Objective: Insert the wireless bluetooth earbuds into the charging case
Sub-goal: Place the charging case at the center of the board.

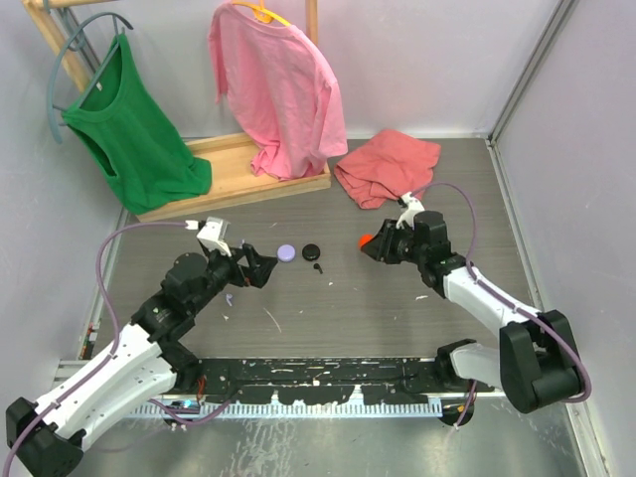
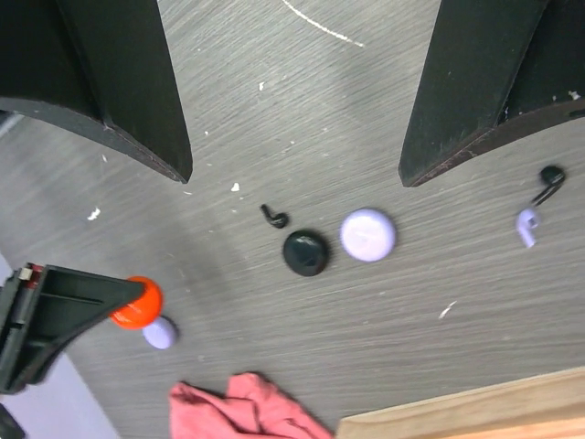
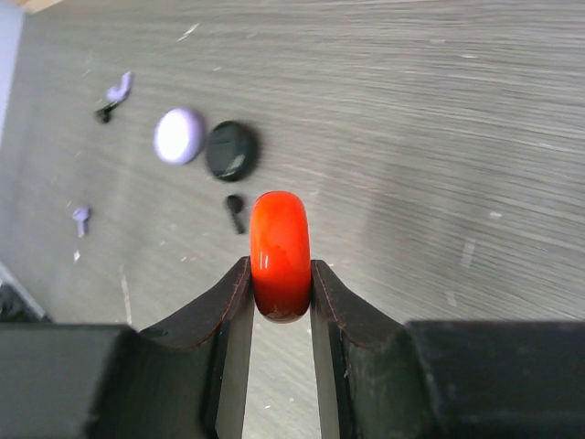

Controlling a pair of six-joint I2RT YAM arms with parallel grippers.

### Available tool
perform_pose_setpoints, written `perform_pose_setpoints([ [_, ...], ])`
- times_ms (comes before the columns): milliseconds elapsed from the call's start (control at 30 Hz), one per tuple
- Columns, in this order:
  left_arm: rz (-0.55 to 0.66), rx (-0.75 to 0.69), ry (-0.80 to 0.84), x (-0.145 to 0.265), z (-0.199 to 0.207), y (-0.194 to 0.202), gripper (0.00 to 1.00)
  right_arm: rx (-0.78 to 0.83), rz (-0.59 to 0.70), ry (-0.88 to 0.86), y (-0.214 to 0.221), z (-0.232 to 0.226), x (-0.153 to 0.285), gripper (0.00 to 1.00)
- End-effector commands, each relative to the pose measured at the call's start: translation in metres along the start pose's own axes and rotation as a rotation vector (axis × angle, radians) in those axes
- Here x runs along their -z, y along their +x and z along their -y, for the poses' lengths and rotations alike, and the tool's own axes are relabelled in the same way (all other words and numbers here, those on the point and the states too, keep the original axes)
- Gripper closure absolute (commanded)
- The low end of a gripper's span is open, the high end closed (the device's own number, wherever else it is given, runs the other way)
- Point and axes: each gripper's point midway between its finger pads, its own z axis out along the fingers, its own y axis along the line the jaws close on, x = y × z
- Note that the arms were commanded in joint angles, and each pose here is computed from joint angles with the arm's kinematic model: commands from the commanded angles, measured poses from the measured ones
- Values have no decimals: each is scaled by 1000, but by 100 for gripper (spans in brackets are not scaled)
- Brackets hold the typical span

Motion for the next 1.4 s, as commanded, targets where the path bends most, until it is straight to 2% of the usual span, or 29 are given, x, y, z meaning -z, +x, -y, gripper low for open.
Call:
perform_pose_setpoints([
  [0, -4, 42, -202, 11, -28, -11, 2, -100, 134, 179, -26, 48, 1, 77],
  [300, -127, 61, -329, 7, -43, 3, 2, -202, 172, 367, -31, 115, -9, 74],
  [467, -185, 57, -338, -1, -44, 12, 2, -230, 174, 396, -35, 133, -13, 68],
  [600, -234, 56, -346, -8, -43, 18, 2, -254, 128, 396, -29, 141, -25, 61],
  [867, -290, 33, -366, -19, -44, 22, 2, -243, 109, 467, -22, 148, -11, 36],
  [900, -296, 28, -368, -21, -45, 22, 2, -239, 110, 475, -22, 147, -8, 26],
  [933, -304, 21, -372, -22, -46, 23, 2, -237, 114, 486, -22, 147, -4, 3],
  [967, -312, 15, -376, -23, -46, 23, 2, -233, 113, 494, -21, 147, -1, 0],
  [1200, -367, -10, -392, -40, -46, 26, 2, -171, 158, 464, -30, 121, 22, 0],
  [1367, -446, -58, -388, -63, -47, 35, 2, -109, 262, 368, -47, 93, 38, 0],
])
